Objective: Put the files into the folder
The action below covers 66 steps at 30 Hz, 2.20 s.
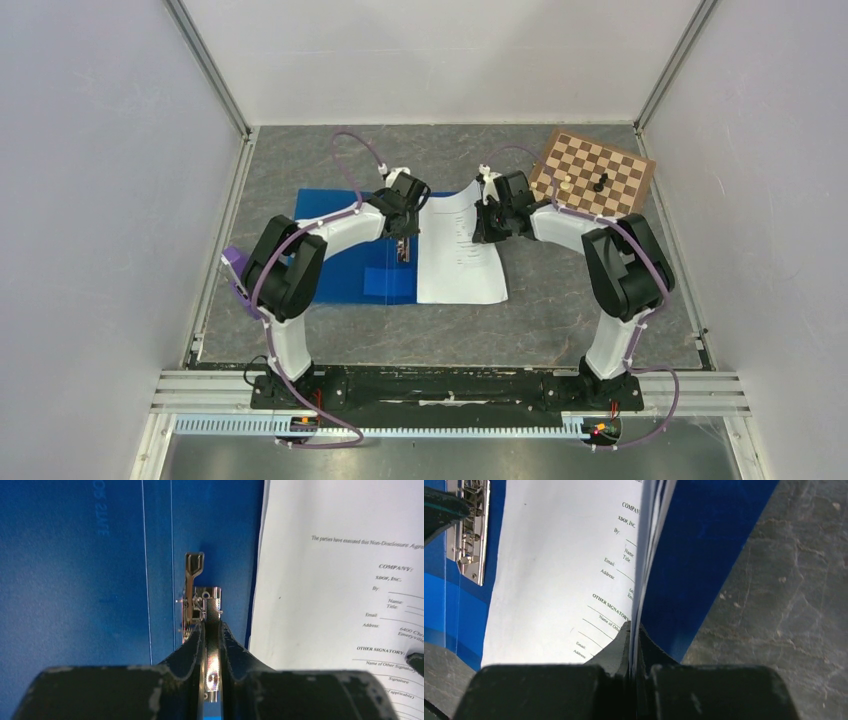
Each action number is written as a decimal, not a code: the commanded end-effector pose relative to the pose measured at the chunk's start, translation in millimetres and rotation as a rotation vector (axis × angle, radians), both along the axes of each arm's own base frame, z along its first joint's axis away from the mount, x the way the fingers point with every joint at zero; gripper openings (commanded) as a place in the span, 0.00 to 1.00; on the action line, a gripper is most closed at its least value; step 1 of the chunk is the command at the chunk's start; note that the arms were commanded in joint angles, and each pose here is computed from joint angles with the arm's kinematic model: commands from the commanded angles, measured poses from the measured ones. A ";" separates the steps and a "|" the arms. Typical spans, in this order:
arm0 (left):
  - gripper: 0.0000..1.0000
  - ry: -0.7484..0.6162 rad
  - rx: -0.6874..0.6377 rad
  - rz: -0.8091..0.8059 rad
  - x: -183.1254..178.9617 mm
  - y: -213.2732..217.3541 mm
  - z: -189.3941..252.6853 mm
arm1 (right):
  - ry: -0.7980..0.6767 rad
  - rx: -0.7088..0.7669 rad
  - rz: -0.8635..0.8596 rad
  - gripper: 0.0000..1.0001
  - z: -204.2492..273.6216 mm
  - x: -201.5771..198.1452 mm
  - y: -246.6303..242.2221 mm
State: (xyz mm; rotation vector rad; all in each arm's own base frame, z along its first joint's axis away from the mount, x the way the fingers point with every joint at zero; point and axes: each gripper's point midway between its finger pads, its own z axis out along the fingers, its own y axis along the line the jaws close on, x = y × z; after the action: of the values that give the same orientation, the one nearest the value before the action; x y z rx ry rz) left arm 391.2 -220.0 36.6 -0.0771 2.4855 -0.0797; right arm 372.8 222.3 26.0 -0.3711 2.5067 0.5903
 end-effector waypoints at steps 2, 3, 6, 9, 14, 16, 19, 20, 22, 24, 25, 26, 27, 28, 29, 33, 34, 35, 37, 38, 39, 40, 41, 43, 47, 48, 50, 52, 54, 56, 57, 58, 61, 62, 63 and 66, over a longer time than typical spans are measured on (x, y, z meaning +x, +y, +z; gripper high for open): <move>0.02 0.037 -0.110 0.060 -34.3 -11.2 12.4 | -0.093 0.015 -0.024 0.00 31.3 -3.4 -7.5; 0.02 0.045 -0.118 0.064 -40.9 -12.7 11.1 | -0.092 0.012 -0.030 0.00 31.5 -7.3 -10.0; 0.02 0.042 -0.145 0.041 -55.9 -27.5 16.3 | -0.102 0.002 -0.046 0.00 34.7 -17.7 -19.2; 0.02 0.044 -0.165 0.022 -69.6 -44.0 18.6 | -0.112 -0.004 -0.061 0.00 38.7 -27.6 -27.4; 0.02 0.037 -0.205 0.055 -82.8 -59.3 22.4 | -0.137 -0.003 -0.089 0.00 49.4 -35.6 -39.0; 0.02 0.029 -0.222 0.071 -85.4 -62.1 27.4 | -0.142 0.001 -0.092 0.00 54.3 -35.7 -41.0; 0.02 0.017 -0.234 0.082 -88.6 -65.9 33.0 | -0.139 0.025 -0.086 0.00 59.1 -35.3 -40.3; 0.02 0.013 -0.234 0.077 -88.7 -67.2 34.1 | -0.135 0.035 -0.085 0.00 59.7 -35.2 -39.5; 0.03 0.006 -0.222 0.065 -86.9 -67.8 35.2 | -0.125 0.057 -0.080 0.00 60.8 -34.2 -37.3; 0.10 -0.001 -0.210 0.052 -85.7 -67.1 36.8 | -0.117 0.073 -0.076 0.00 61.5 -33.3 -35.7; 0.13 -0.005 -0.208 0.042 -85.2 -67.4 38.5 | -0.113 0.076 -0.073 0.00 60.7 -32.5 -35.1; 0.14 -0.009 -0.205 0.036 -84.8 -67.1 39.3 | -0.106 0.082 -0.069 0.00 59.9 -31.7 -34.4; 0.16 -0.010 -0.202 0.028 -84.7 -67.4 39.2 | -0.097 0.087 -0.068 0.00 58.0 -31.3 -34.1; 0.18 -0.011 -0.198 0.019 -84.2 -67.5 39.6 | -0.093 0.093 -0.066 0.00 57.5 -30.1 -32.9; 0.19 -0.011 -0.196 0.009 -84.0 -68.4 40.2 | -0.090 0.099 -0.062 0.00 56.6 -29.6 -31.8; 0.25 -0.005 -0.197 -0.036 -82.8 -75.4 40.8 | -0.079 0.121 -0.018 0.00 52.6 -29.5 -24.2; 0.29 -0.004 -0.198 -0.045 -82.7 -76.8 41.5 | -0.072 0.119 -0.009 0.00 49.9 -29.6 -23.6; 0.33 -0.003 -0.196 -0.055 -82.6 -77.9 41.9 | -0.071 0.114 -0.003 0.00 47.7 -29.4 -23.6; 0.39 -0.009 -0.196 -0.062 -82.1 -77.4 45.9 | -0.068 0.095 -0.004 0.00 42.5 -28.9 -26.1; 0.42 -0.016 -0.194 -0.062 -82.0 -75.9 48.7 | -0.061 0.090 -0.001 0.00 39.2 -29.7 -26.5; 0.45 -0.025 -0.193 -0.061 -82.1 -73.9 52.3 | -0.056 0.086 0.001 0.00 36.8 -30.2 -26.9; 0.46 -0.034 -0.195 -0.059 -82.2 -71.1 56.9 | -0.049 0.085 0.002 0.00 34.5 -31.2 -26.9; 0.46 -0.044 -0.197 -0.055 -82.1 -67.8 62.5 | -0.046 0.082 0.004 0.00 32.4 -32.0 -27.1; 0.46 -0.058 -0.188 -0.044 -83.1 -57.9 68.8 | -0.040 0.080 0.007 0.00 29.3 -32.6 -27.0; 0.36 -0.042 -0.171 -0.003 -89.2 -33.7 61.5 | -0.034 0.085 0.021 0.00 27.5 -33.6 -25.5; 0.29 -0.026 -0.165 0.014 -91.9 -26.5 54.3 | -0.034 0.086 0.023 0.00 27.6 -33.7 -25.2; 0.11 0.000 -0.165 0.036 -98.1 -18.4 42.0 | -0.035 0.086 0.030 0.00 27.1 -33.9 -25.1; 0.02 0.020 -0.171 0.054 -104.5 -14.1 31.0 | -0.032 0.084 0.034 0.00 25.9 -34.5 -25.1; 0.02 0.042 -0.188 0.066 -109.8 -14.3 20.0 | -0.027 0.085 0.039 0.00 24.5 -36.0 -24.6; 0.02 0.061 -0.201 0.081 -112.6 -15.5 9.8 | -0.022 0.083 0.043 0.00 23.0 -37.4 -24.6; 0.02 0.064 -0.209 0.088 -112.6 -16.7 6.7 | -0.020 0.079 0.045 0.00 22.4 -38.1 -24.8; 0.02 0.068 -0.219 0.095 -112.5 -18.2 2.9 | -0.022 0.078 0.044 0.00 23.1 -38.2 -25.5; 0.02 0.080 -0.266 0.100 -111.1 -28.9 -2.9 | -0.021 0.075 0.049 0.00 22.9 -39.8 -25.3; 0.02 0.088 -0.279 0.099 -111.2 -32.3 -4.9 | -0.021 0.074 0.048 0.00 23.2 -39.9 -25.7; 0.02 0.090 -0.290 0.100 -110.3 -35.6 -6.0 | -0.023 0.071 0.052 0.00 23.5 -40.5 -25.1; 0.02 0.097 -0.305 0.114 -110.7 -41.2 -10.8 | -0.023 0.068 0.058 0.00 23.6 -42.9 -24.3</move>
State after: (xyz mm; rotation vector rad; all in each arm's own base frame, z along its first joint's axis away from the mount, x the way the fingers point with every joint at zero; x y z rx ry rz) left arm 271.4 -240.1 22.4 -0.2689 2.5861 -0.3061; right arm 322.7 189.9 36.8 -0.3712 2.5088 0.6732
